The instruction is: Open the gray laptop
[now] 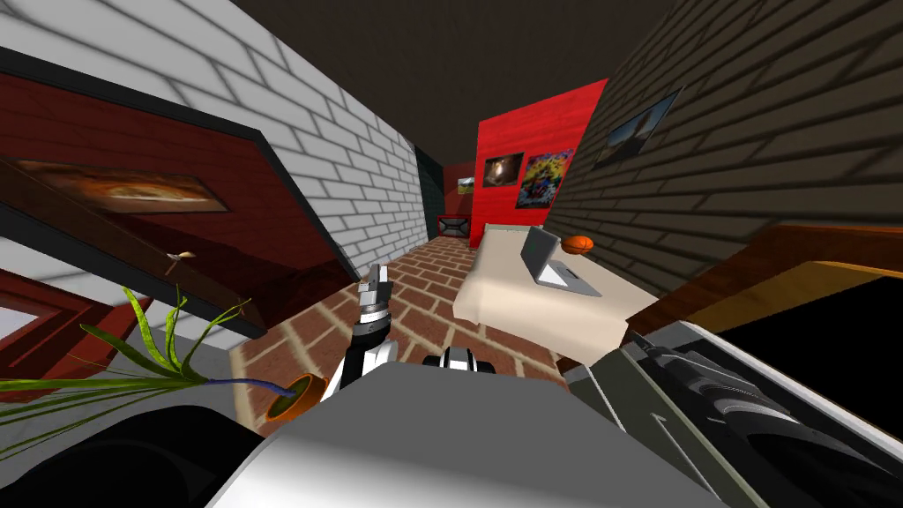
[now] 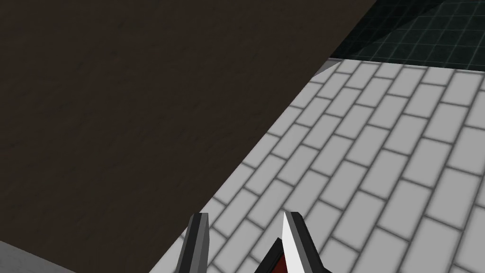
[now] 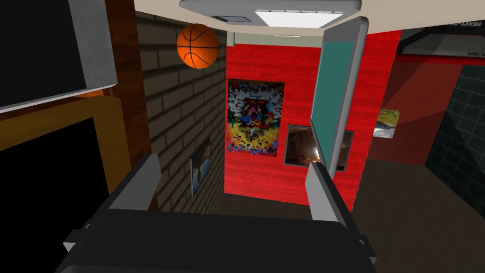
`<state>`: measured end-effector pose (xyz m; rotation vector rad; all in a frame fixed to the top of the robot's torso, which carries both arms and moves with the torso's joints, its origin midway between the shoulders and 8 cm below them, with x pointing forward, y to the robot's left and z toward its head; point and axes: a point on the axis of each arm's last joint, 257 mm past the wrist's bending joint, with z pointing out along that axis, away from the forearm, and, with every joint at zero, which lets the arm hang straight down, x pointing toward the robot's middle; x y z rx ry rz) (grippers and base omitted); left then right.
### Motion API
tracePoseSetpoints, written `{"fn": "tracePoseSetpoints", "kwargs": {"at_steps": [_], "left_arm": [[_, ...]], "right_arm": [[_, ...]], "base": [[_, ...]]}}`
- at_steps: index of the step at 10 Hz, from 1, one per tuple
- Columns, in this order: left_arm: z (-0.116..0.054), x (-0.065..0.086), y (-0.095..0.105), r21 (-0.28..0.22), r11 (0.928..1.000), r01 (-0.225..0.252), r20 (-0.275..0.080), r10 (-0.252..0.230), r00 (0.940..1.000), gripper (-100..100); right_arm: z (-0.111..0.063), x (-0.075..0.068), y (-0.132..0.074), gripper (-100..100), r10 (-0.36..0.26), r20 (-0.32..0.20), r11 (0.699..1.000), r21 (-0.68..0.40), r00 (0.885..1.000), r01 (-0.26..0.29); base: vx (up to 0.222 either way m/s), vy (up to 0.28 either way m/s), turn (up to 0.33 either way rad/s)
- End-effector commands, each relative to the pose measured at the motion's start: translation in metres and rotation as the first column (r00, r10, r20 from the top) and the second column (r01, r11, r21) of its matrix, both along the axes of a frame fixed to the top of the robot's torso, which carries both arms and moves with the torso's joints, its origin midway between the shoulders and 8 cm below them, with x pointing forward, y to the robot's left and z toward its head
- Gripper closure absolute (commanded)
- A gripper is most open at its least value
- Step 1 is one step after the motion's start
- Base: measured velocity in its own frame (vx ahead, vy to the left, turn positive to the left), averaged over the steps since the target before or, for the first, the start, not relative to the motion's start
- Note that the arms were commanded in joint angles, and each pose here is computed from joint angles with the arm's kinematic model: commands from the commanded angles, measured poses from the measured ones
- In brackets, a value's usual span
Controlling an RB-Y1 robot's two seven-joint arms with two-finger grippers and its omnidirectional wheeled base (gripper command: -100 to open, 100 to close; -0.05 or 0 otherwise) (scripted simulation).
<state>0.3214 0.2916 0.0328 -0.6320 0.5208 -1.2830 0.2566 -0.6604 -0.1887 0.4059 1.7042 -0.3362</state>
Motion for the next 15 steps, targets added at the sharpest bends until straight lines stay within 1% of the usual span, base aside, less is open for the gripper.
{"fn": "tracePoseSetpoints", "kwargs": {"at_steps": [1, 4, 7, 9, 12, 13, 14, 15], "left_arm": [[0.0, 0.0, 0.0, 0.0, 1.0, 0.0, 0.0, 0.0, 1.0, 0], [0.0, 0.0, 0.0, 0.0, 1.0, 0.0, 0.0, 0.0, 1.0, 0], [0.0, 0.0, 0.0, 0.0, 1.0, 0.0, 0.0, 0.0, 1.0, 0], [0.0, 0.0, 0.0, 0.0, 1.0, 0.0, 0.0, 0.0, 1.0, 0], [0.0, 0.0, 0.0, 0.0, 1.0, 0.0, 0.0, 0.0, 1.0, 0], [0.0, 0.0, 0.0, 0.0, 1.0, 0.0, 0.0, 0.0, 1.0, 0], [0.0, 0.0, 0.0, 0.0, 1.0, 0.0, 0.0, 0.0, 1.0, 0], [0.0, 0.0, 0.0, 0.0, 1.0, 0.0, 0.0, 0.0, 1.0, 0]], "right_arm": [[0.019, -0.021, -0.048, -100, -0.065, -0.082, 0.989, -0.141, 0.995, 0.053], [0.051, -0.039, -0.098, -100, -0.138, -0.144, 0.954, -0.286, 0.98, 0.092], [0.087, -0.052, -0.138, -100, -0.203, -0.177, 0.908, -0.403, 0.963, 0.117], [0.112, -0.059, -0.159, -100, -0.241, -0.189, 0.875, -0.467, 0.952, 0.129], [0.146, -0.066, -0.183, -100, -0.289, -0.199, 0.826, -0.546, 0.936, 0.139], [0.165, -0.07, -0.195, -100, -0.316, -0.202, 0.797, -0.587, 0.927, 0.143], [0.173, -0.071, -0.2, -100, -0.327, -0.203, 0.784, -0.604, 0.923, 0.145], [0.185, -0.073, -0.206, -100, -0.344, -0.203, 0.764, -0.628, 0.917, 0.147]], "base": [[0.056, 0.085, 0.269], [0.084, 0.061, 0.295], [0.102, 0.04, 0.272], [0.109, 0.015, 0.31], [0.081, 0.013, 0.235], [0.101, 0.01, 0.298], [0.1, 0.009, 0.257], [0.078, 0.011, 0.179]]}}
